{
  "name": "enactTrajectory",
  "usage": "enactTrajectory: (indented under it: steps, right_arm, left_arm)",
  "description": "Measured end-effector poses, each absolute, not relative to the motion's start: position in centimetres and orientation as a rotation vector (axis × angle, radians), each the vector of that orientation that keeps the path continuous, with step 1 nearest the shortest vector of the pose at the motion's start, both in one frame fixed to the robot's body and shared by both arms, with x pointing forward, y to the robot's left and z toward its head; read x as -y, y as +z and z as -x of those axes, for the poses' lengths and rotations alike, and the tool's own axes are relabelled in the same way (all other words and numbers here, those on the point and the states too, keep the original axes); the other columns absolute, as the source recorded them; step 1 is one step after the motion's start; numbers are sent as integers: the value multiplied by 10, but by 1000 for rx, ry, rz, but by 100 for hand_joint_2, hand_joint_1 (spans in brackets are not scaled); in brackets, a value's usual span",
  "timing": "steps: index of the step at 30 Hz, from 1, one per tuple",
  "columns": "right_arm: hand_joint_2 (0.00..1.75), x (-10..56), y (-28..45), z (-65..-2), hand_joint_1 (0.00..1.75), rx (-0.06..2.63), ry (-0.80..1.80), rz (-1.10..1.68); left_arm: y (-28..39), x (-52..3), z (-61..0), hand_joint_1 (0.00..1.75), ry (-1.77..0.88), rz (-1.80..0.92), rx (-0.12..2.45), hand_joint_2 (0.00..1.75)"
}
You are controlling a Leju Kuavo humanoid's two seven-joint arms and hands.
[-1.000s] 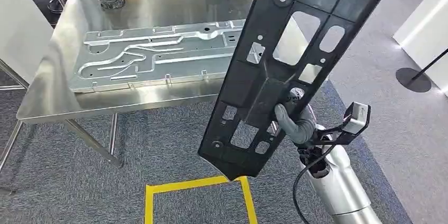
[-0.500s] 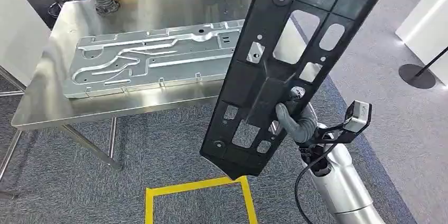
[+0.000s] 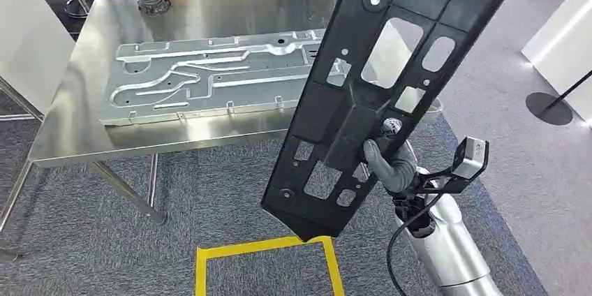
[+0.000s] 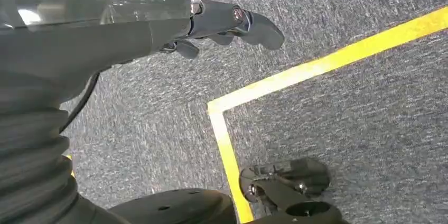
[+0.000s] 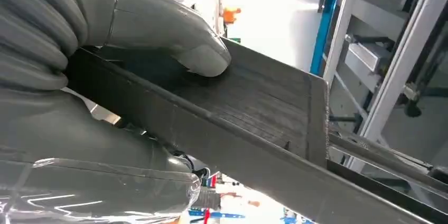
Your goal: Take the parts from the cabinet and place them on the table.
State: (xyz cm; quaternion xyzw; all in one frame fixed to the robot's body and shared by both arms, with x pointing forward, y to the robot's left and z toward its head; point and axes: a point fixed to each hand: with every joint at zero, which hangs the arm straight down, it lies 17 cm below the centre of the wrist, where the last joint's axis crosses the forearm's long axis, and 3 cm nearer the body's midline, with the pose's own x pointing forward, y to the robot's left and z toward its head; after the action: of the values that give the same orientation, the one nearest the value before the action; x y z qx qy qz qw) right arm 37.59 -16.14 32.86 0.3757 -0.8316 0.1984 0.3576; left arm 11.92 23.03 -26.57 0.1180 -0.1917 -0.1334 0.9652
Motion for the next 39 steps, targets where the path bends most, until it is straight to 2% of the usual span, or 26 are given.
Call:
enactTrajectory:
  steps: [39]
  right_arm:
    - [175, 167, 330, -367, 175, 2168, 500, -965]
  left_arm:
    - [-265, -228, -124, 0, -281, -231, 395, 175]
